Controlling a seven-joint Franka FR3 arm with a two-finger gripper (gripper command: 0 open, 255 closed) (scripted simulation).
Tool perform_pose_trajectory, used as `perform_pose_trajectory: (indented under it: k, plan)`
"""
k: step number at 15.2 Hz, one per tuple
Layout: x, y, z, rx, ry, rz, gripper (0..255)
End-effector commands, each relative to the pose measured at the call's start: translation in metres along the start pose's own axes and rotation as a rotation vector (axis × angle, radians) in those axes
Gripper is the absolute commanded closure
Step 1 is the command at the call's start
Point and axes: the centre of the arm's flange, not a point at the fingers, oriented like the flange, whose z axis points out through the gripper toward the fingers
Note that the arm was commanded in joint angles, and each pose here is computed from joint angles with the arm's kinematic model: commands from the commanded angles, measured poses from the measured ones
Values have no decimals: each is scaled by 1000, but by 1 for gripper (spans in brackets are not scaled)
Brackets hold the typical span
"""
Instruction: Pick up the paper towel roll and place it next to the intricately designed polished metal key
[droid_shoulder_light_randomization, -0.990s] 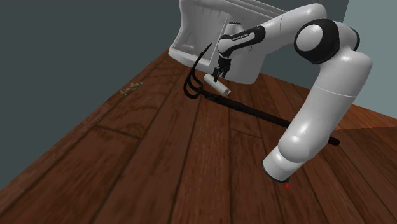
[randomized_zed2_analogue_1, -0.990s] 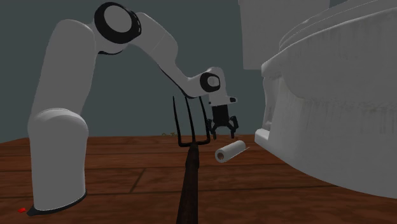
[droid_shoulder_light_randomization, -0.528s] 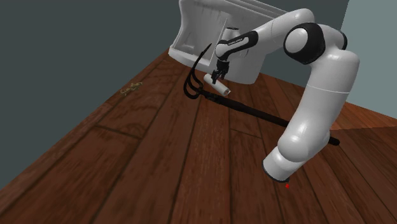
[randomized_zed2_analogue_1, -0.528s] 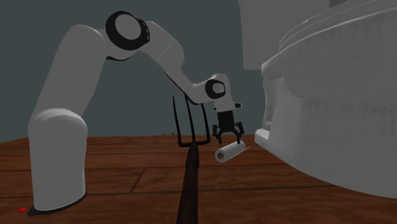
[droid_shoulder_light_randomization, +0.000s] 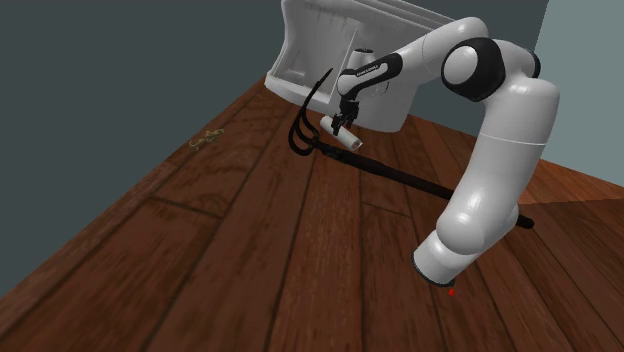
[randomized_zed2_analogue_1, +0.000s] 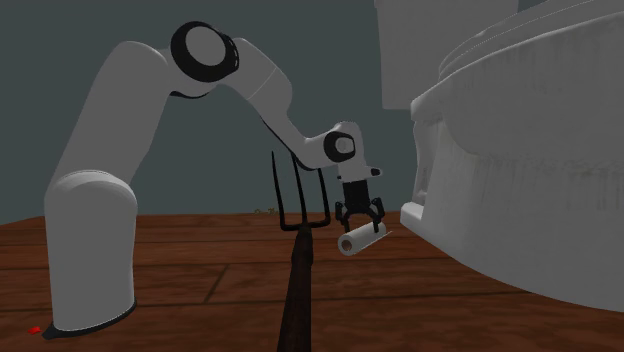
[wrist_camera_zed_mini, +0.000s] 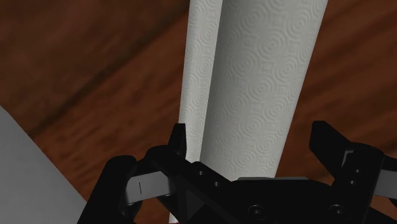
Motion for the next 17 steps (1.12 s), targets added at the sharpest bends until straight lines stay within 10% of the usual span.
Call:
perform_pose_trajectory:
  k: [1, 2, 3, 17]
  plan:
    - [0, 0, 0, 0, 0, 0, 0]
    - [0, 0, 0, 0, 0, 0, 0]
    - [0, 0, 0, 0, 0, 0, 255]
    - [0, 5, -26, 0, 0, 0, 255]
